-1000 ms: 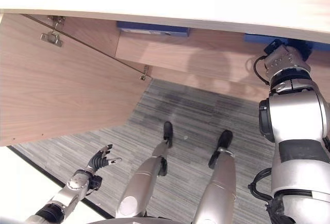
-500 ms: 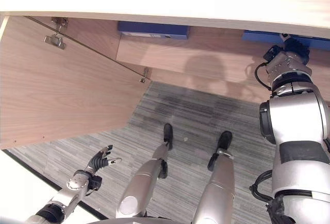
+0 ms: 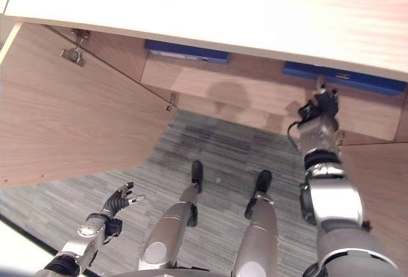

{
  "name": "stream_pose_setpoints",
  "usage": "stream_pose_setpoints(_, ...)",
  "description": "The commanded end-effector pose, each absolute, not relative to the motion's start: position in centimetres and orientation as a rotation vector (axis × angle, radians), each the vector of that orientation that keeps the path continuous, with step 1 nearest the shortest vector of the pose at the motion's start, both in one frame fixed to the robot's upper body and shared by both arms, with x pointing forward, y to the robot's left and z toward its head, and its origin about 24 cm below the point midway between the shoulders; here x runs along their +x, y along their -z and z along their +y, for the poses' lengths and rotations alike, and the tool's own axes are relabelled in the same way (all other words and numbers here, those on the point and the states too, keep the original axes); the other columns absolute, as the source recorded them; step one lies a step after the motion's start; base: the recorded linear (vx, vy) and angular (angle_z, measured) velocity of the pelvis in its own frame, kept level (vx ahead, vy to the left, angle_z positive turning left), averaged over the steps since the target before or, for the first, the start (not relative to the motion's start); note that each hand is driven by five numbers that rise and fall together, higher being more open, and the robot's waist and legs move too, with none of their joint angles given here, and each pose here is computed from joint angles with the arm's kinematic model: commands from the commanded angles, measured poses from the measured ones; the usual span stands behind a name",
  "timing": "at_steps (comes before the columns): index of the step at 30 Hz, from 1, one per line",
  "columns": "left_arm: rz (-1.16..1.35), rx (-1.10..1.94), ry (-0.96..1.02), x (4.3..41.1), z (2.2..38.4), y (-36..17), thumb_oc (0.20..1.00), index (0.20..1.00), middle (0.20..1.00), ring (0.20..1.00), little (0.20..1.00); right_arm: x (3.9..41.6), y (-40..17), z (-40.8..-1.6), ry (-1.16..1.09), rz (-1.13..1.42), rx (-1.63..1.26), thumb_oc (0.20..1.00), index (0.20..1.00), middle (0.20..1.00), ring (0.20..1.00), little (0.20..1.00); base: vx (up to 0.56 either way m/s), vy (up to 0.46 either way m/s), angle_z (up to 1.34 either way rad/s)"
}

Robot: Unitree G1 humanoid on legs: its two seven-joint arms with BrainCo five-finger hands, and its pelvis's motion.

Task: Put the empty folder in the office cabinet

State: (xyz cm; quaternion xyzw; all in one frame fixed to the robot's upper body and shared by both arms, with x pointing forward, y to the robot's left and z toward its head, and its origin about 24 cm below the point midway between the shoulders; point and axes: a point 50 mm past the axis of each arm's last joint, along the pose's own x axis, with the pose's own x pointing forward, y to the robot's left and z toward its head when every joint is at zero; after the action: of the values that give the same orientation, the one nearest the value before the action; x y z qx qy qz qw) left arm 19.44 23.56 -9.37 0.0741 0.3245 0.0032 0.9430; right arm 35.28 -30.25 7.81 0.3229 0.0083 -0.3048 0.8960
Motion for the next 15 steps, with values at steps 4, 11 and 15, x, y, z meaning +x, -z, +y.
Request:
stream_pose_setpoints(4,0.73,0.189,-0.068,17.5,25.8,10.2,1.0,1.0,1.0,1.0,1.0,32.4,-3.7,-28.7,0.546,0.018,0.663,1.0,1.0,1.0,1.0,1.0,0.04,0.046,-0.05)
stream_pose_setpoints(11,0.791,0.18,-0.145,15.7,27.4,11.0,1.0,1.0,1.0,1.0,1.0,26.7,3.4,-26.8,0.534,0.216,0.666,1.0,1.0,1.0,1.0,1.0,0.03,0.02,-0.03)
stream_pose_setpoints(15,0.819,0.211,-0.141,15.1,27.6,11.3,1.0,1.0,1.0,1.0,1.0,26.0,4.6,-26.3,0.558,0.26,0.695,1.0,1.0,1.0,1.0,1.0,0.01,0.008,-0.04)
